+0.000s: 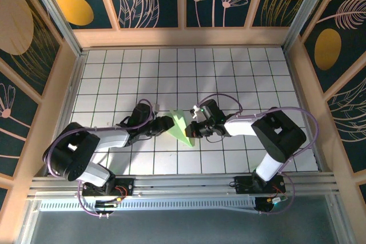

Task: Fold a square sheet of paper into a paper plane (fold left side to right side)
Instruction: Fourth fold the wing at the center of the table.

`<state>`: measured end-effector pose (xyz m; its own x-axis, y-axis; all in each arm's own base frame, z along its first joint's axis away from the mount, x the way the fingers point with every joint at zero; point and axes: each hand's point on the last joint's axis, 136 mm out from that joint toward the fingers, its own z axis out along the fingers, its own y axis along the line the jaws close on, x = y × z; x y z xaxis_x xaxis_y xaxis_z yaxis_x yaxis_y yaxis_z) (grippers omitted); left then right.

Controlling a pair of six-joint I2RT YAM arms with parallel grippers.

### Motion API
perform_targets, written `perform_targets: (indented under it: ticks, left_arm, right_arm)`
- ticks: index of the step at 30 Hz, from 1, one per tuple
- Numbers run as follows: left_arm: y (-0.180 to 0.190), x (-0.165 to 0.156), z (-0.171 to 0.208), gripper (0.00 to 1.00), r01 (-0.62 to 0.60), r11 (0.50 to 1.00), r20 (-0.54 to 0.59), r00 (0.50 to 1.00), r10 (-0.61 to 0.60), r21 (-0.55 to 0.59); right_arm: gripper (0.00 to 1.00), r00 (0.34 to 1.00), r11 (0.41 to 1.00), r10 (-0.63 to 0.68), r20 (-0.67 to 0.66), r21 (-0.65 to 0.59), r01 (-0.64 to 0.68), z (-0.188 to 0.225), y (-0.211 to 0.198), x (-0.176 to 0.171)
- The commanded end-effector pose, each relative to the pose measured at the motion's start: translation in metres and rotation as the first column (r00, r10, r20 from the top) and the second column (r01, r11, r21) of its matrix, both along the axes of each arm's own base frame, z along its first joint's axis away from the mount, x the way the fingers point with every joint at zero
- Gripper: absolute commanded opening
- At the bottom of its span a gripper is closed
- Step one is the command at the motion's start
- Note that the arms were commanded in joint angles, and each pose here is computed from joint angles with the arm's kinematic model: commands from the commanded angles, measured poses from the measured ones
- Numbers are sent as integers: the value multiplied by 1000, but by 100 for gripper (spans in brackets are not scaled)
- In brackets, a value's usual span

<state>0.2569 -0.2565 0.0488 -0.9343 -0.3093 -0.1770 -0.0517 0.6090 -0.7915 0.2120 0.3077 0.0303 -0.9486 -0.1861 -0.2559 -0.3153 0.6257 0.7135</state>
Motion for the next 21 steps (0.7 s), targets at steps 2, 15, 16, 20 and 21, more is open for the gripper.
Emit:
perform_targets:
  ticks: [2,15,16,20,21]
  left_arm:
    - [-14,10,6,45,-3,1000,26,1000,3,-24]
    - [-27,16,-3,47,4,1000,7,1000,-4,-14]
    - [-27,16,-4,47,5,1000,5,1000,-5,-13]
    - [-29,17,-11,47,8,1000,-7,1000,-8,-1]
    - [-29,17,-13,47,5,1000,-10,1000,-5,4]
  right_arm:
    - [0,999,1000,-7,-34,16,7,-5,-1,-2]
    - [0,999,1000,-6,-45,16,7,-9,-1,-3]
    - [0,999,1000,-7,-47,17,8,-9,-1,-3]
    - [0,999,1000,-6,-51,18,7,-9,-1,-3]
    - [0,999,1000,-4,-50,19,5,-9,-1,-4]
